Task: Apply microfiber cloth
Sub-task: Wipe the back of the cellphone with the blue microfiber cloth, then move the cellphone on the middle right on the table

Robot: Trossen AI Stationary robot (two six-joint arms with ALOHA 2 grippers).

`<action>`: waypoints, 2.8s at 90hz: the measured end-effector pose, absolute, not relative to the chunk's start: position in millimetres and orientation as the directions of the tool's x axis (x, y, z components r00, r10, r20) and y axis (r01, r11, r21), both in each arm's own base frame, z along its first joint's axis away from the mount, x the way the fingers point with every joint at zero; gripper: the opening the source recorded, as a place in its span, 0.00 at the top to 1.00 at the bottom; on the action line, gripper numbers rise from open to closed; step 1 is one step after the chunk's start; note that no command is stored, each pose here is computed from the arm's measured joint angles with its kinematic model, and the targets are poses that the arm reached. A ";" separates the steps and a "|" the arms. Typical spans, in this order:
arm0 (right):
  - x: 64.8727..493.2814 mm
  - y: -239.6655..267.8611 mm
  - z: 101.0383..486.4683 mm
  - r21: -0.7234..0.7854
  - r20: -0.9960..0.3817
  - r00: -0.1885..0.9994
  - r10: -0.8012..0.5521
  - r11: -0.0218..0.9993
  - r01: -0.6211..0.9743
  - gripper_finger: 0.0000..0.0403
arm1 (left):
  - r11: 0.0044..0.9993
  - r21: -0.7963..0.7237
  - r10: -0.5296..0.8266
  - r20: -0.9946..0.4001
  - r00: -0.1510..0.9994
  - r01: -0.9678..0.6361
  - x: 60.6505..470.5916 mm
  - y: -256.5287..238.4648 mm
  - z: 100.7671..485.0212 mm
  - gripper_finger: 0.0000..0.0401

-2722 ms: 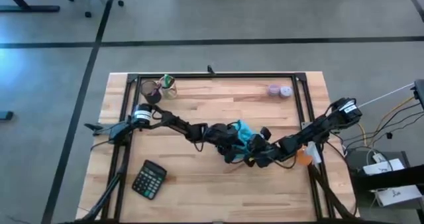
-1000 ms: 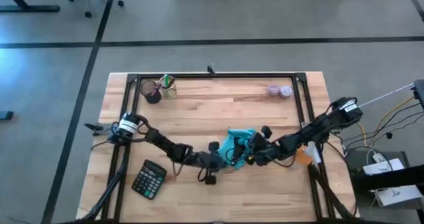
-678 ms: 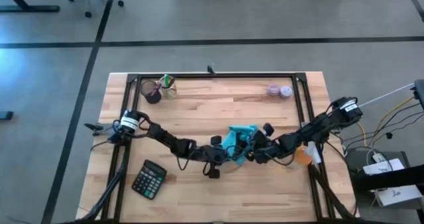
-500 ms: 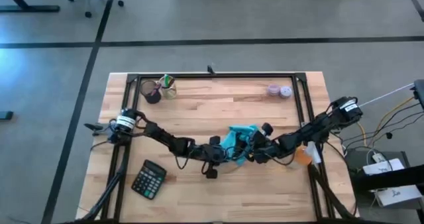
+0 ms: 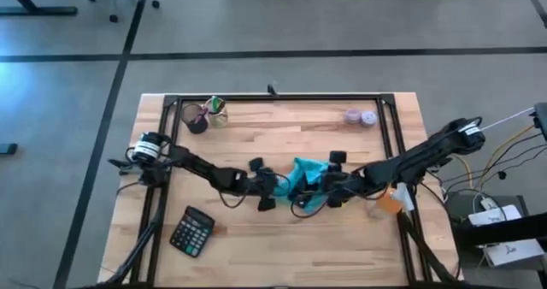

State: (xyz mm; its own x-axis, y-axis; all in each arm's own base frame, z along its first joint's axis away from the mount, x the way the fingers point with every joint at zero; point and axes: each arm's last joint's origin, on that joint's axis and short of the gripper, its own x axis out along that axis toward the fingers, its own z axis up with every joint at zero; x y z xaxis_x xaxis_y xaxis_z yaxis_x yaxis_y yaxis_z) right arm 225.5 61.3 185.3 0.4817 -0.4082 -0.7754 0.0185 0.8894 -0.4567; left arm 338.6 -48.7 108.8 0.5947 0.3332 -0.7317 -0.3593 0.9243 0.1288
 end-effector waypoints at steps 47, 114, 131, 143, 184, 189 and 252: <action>263.5 80.3 169.9 -0.330 -0.574 0.815 -0.078 0.933 -0.143 0.54 | 0.878 0.232 0.425 -0.780 0.459 -0.419 262.6 -34.6 174.6 0.95; 270.6 46.2 173.7 -0.729 -0.674 0.339 -0.656 0.665 -0.163 0.76 | 0.902 0.182 0.382 -0.761 0.524 -0.392 277.2 -34.9 113.7 0.95; 277.3 50.9 197.4 -0.341 -0.789 0.595 -0.156 0.916 -0.212 0.78 | 0.894 0.165 0.396 -0.724 0.564 -0.417 281.6 -34.9 108.7 0.95; 290.0 58.4 205.2 -0.302 -0.702 0.712 0.002 0.904 -0.301 0.76 | 0.912 0.124 0.361 -0.692 0.625 -0.390 286.4 -36.6 110.8 0.95; 329.3 62.2 133.4 -0.473 -0.761 0.634 -0.137 0.786 -0.399 0.74 | 0.928 -0.002 0.299 -0.590 0.750 -0.372 303.8 -41.4 85.4 0.95; 330.9 62.3 128.7 -0.472 -0.772 0.619 -0.142 0.780 -0.410 0.74 | 0.930 -0.013 0.295 -0.572 0.765 -0.368 306.5 -42.8 82.6 0.95; 342.8 56.8 157.7 -0.709 -0.631 0.705 -0.323 0.608 -0.356 0.73 | 0.938 -0.040 0.259 -0.578 0.774 -0.344 314.6 -49.6 61.9 0.95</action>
State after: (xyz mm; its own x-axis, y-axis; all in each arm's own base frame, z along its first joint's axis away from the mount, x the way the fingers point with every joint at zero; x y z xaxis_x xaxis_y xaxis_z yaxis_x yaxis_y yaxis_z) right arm 342.8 56.8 157.7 0.7054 -0.3226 -0.6311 -0.3564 0.6083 -0.7092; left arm 314.6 -49.6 61.9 0.7740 0.2593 -0.5776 -0.3440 0.9381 -0.0399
